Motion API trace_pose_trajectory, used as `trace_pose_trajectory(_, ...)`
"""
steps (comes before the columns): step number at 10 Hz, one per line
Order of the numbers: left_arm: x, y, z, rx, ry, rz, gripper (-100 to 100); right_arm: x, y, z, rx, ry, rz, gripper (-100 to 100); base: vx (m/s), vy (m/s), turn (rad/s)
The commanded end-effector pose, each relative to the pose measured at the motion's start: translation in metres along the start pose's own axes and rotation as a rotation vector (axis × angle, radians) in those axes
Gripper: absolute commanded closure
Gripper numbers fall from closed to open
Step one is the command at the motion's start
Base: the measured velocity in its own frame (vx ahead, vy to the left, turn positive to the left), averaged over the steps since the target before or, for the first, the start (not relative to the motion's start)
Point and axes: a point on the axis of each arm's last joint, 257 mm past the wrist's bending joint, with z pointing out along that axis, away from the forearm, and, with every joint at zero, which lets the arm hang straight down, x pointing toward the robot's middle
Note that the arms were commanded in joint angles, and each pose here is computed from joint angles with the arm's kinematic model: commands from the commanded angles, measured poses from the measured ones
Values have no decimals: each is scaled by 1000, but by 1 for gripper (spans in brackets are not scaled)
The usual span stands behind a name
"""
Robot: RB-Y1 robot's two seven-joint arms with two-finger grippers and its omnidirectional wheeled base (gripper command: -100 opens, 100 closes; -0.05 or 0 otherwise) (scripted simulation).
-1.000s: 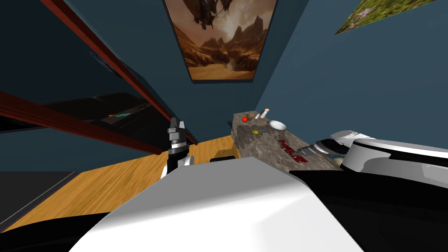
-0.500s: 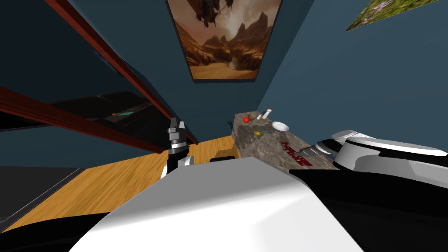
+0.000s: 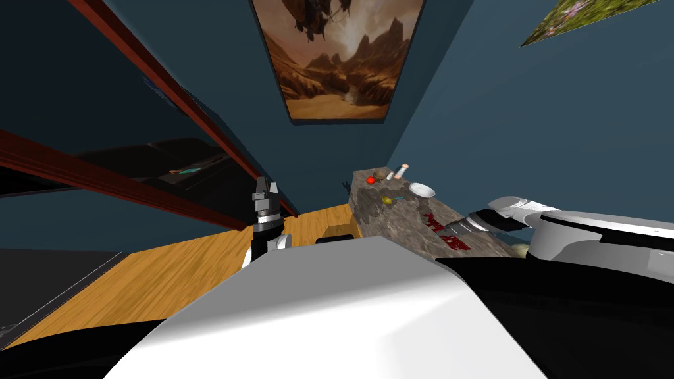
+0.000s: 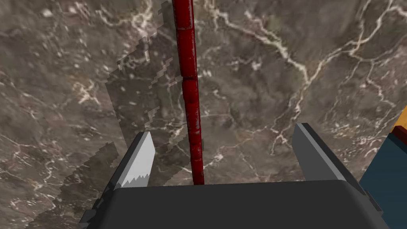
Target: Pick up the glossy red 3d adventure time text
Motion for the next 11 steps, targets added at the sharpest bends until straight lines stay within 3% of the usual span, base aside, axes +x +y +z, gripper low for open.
trace_pose_trajectory(1, 0, 0, 0, 0, 0, 0, 0, 0, 0, 0, 0, 0, 0, -100, 0, 0, 0)
trace_pose_trajectory(2, 0, 0, 0, 0, 0, 0, 0, 0, 1, 1, -4, 1, -5, 0, 0, 0, 0)
trace_pose_trajectory(3, 0, 0, 0, 0, 0, 0, 0, 3, 4, 16, -4, 1, -2, -100, 5, -7, 20)
trace_pose_trajectory(5, 0, 0, 0, 0, 0, 0, 0, 4, 4, 17, -7, 2, -3, -100, 6, -10, 17)
trace_pose_trajectory(6, 0, 0, 0, 0, 0, 0, 0, 3, 4, 18, -5, 1, -3, 100, 0, 0, 0)
trace_pose_trajectory(10, 0, 0, 0, 0, 0, 0, 0, 5, 4, 18, -5, 6, -8, 100, 0, -1, 3)
trace_pose_trajectory(11, 0, 0, 0, 0, 0, 0, 0, 5, 4, 17, -4, 6, -7, 0, 0, 0, 0)
